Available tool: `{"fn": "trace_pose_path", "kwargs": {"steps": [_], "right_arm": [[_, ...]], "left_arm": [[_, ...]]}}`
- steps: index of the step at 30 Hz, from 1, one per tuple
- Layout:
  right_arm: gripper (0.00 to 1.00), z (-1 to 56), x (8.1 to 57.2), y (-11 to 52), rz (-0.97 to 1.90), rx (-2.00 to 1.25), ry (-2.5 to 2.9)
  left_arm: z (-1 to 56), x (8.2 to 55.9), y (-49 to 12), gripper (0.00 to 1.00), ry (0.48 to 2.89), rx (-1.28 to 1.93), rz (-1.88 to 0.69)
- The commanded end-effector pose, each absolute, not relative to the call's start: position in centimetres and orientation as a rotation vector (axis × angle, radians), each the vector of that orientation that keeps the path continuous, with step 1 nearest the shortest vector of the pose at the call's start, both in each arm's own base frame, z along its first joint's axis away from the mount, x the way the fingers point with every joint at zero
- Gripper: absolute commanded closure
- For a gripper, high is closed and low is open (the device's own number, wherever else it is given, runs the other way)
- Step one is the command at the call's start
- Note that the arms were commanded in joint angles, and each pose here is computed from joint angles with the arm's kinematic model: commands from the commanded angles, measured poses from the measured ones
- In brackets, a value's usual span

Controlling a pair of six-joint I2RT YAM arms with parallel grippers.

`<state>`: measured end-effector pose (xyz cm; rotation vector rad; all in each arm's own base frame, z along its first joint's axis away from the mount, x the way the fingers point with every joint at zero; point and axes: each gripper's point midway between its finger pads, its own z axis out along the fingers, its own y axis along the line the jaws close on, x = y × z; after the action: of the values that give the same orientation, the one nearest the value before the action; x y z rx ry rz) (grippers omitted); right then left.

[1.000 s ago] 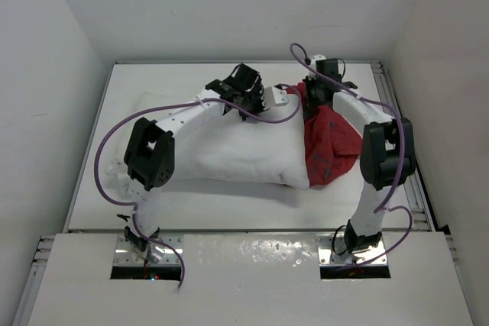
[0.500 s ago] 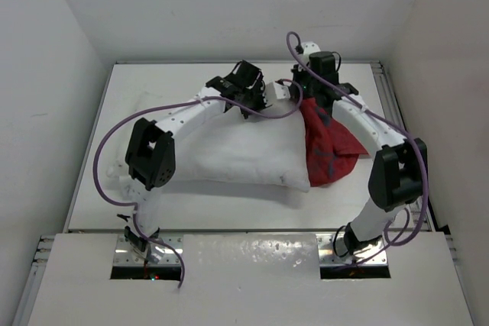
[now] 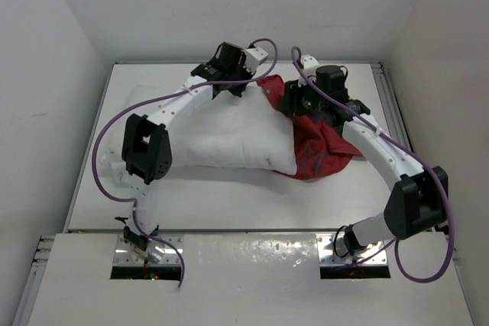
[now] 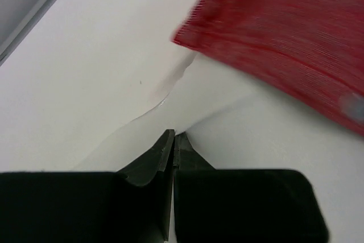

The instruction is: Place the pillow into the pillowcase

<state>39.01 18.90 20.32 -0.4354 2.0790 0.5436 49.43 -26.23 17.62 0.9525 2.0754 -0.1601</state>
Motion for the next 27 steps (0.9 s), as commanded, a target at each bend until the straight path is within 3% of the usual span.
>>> {"fn": "trace_pose_path", "kwargs": {"steps": [1,2,3,4,9,10,11,12,13,14,17,18,20,21,22,24,27], "right_arm": [[0.33,21.3,38.3,20.5,0.644,-0.475,2.077],[0.14,21.5,38.5,20.3,0.635,-0.461,2.089],[0.07,22.0,39.1,19.8,0.599,-0.429,2.087],[0.01,22.7,39.1,19.3,0.583,-0.395,2.075],[0.03,23.6,38.8,15.0,0.510,-0.137,2.055],[0.10,23.6,38.7,13.7,0.487,-0.064,2.054],[0.27,24.4,38.0,13.1,0.478,-0.038,2.031],[0.52,23.1,37.2,12.5,0.460,-0.009,2.057],[0.95,22.8,36.7,12.1,0.456,0.045,2.061],[1.00,23.1,36.2,11.6,0.447,0.076,2.042],[1.00,20.9,34.7,11.8,0.474,0.111,2.073],[0.99,19.5,34.2,11.9,0.482,0.125,2.100],[0.85,18.4,33.6,12.7,0.530,0.145,2.127],[0.73,17.3,33.3,13.0,0.541,0.165,2.151],[0.68,16.7,33.3,13.0,0.545,0.182,2.159],[0.58,14.7,33.3,13.0,0.545,0.234,2.183],[0.53,12.9,34.4,12.9,0.545,0.315,2.171]], "left_arm": [[20.6,52.6,-25.9,1.00,1.970,0.818,-0.127],[20.5,52.2,-26.5,1.00,1.963,0.840,-0.149],[20.6,52.1,-26.6,0.90,1.959,0.846,-0.156],[20.6,52.0,-26.8,0.87,1.956,0.853,-0.160],[22.5,52.4,-26.4,0.54,1.918,0.847,-0.147],[23.1,52.5,-26.0,0.51,1.910,0.847,-0.143],[23.6,52.4,-26.1,0.49,1.899,0.864,-0.156],[24.1,52.3,-26.1,0.46,1.888,0.877,-0.160],[25.7,52.4,-25.9,0.44,1.851,0.890,-0.151],[26.2,52.2,-26.2,0.43,1.835,0.913,-0.167],[29.3,51.4,-26.6,0.46,1.751,0.983,-0.184],[30.1,50.9,-26.8,0.69,1.724,1.023,-0.194],[31.7,48.3,-27.7,1.00,1.623,1.207,-0.232],[31.6,46.7,-28.4,1.00,1.580,1.314,-0.242],[32.8,44.9,-28.5,1.00,1.422,1.499,-0.172],[28.7,39.0,-28.9,0.97,1.346,1.839,-0.210],[24.3,33.5,-26.8,0.67,1.248,2.150,-0.086]]}}
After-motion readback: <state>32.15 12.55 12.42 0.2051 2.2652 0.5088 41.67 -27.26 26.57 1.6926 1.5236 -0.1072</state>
